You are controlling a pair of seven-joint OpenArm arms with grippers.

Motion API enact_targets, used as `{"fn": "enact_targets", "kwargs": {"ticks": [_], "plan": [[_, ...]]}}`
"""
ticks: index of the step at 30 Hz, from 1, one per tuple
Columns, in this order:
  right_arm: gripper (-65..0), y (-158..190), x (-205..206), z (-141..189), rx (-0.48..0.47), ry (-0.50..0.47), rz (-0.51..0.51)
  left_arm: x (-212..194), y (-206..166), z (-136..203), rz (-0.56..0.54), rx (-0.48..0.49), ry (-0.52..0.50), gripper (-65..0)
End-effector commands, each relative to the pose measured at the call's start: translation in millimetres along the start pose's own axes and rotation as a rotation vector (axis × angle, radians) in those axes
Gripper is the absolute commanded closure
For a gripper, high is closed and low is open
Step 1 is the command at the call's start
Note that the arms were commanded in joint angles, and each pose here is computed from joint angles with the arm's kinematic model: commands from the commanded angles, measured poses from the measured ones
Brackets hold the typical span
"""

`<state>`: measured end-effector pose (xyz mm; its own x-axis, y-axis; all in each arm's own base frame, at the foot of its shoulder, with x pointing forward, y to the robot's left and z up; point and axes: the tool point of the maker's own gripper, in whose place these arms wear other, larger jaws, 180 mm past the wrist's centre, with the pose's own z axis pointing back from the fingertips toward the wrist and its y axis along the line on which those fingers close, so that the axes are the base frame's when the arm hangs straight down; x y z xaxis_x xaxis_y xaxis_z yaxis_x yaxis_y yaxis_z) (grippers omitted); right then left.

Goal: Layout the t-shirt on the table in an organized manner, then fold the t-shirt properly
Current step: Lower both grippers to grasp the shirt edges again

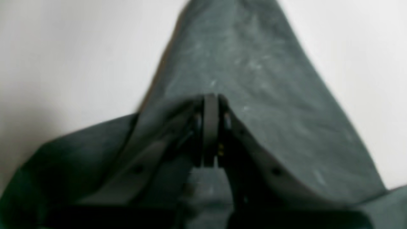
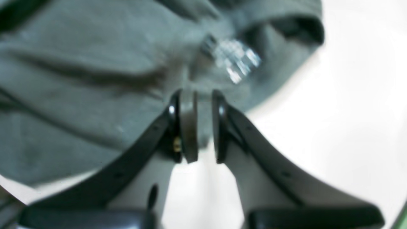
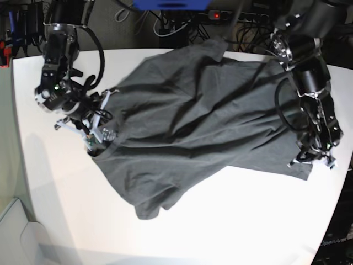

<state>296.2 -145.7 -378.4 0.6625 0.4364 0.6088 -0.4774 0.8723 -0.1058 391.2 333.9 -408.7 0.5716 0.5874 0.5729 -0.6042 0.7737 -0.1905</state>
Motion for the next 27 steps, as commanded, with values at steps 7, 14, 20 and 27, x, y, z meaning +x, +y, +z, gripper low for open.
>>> {"fn": "enact_targets", "kwargs": {"ticks": [7, 14, 20, 27], "plan": [[-6.9, -12.4, 14.1, 6.9, -0.026, -0.048, 0.024, 32.4, -1.4, -17.6, -0.061, 0.064, -0.113, -0.1], [-6.9, -20.9, 15.9, 9.3, -0.044, -0.047, 0.039, 65.3, 25.1, -16.8, -0.093, 0.135, -0.189, -0.1], [-6.9, -29.0, 40.3, 10.7, -0.06, -0.093, 0.054, 82.0, 46.8, -7.6, -0.057, 0.152, -0.187, -0.1], [-6.9, -34.6, 96.1, -19.4, -0.003, -0.127, 0.094, 84.9, 38.2, 8.8, 0.014, 0.079, -0.148, -0.1]]}}
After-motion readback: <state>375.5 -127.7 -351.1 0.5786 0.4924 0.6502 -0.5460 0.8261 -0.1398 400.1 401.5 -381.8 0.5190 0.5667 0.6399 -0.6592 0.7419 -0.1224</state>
